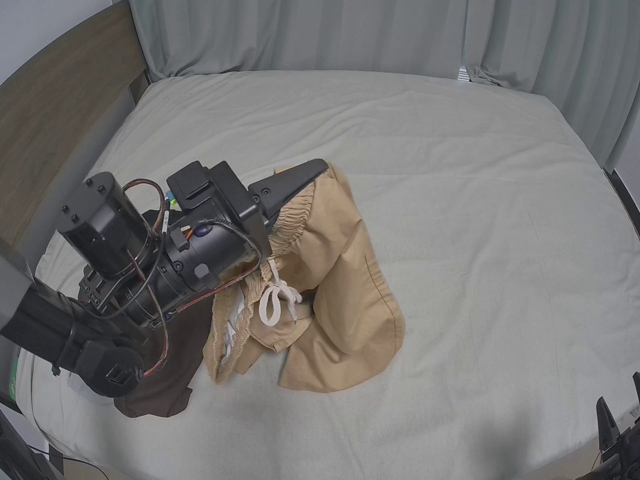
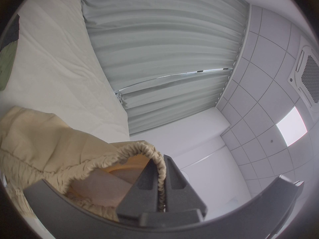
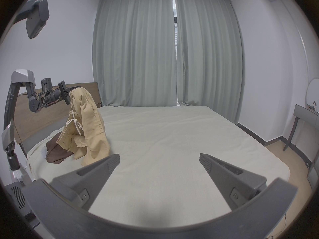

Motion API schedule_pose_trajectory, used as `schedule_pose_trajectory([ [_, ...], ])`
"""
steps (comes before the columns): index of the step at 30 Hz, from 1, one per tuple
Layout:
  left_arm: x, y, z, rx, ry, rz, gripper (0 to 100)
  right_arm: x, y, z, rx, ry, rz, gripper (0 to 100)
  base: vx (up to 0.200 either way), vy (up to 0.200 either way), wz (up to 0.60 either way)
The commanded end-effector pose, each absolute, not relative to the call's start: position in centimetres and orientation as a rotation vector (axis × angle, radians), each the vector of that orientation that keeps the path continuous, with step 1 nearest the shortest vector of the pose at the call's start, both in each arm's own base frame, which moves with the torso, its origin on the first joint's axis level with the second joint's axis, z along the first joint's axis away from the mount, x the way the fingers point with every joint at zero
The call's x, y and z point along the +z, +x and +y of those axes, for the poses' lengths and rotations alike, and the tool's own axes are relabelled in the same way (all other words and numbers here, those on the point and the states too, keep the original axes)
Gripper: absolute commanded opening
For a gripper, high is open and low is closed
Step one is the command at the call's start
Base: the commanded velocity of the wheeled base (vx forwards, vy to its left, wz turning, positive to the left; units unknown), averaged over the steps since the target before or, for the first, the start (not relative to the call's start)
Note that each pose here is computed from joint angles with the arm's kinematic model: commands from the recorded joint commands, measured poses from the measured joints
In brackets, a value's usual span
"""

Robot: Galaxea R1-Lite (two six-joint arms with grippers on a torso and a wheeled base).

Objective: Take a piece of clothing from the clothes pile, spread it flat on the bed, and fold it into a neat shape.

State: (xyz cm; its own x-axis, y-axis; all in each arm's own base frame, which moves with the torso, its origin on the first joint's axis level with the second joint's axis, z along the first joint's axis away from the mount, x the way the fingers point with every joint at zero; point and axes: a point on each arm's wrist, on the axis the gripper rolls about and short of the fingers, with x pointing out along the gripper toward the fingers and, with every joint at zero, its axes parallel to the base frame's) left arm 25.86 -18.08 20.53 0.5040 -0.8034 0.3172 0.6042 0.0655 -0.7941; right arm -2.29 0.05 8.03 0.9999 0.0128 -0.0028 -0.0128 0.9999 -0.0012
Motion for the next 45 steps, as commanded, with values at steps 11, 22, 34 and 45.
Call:
schedule_pose_trajectory([
  [11, 20.0, 26.0, -21.9, -1.129, -1.088, 0.292, 0, 7.5, -2.3, 0.0, 0.015, -0.002, 0.003, 100, 0.000, 0.000, 0.00],
  [22, 18.7, 25.9, -24.4, -1.165, -1.139, 0.379, 0, 7.5, -2.3, 0.0, 0.015, -0.002, 0.003, 100, 0.000, 0.000, 0.00],
  [34, 18.5, 24.7, -28.8, -1.274, -1.136, 0.418, 0, 7.5, -2.3, 0.0, 0.015, -0.002, 0.003, 100, 0.000, 0.000, 0.00],
  [45, 21.1, 22.5, -30.2, -1.381, -1.153, 0.389, 0, 7.5, -2.3, 0.0, 0.015, -0.002, 0.003, 100, 0.000, 0.000, 0.00],
])
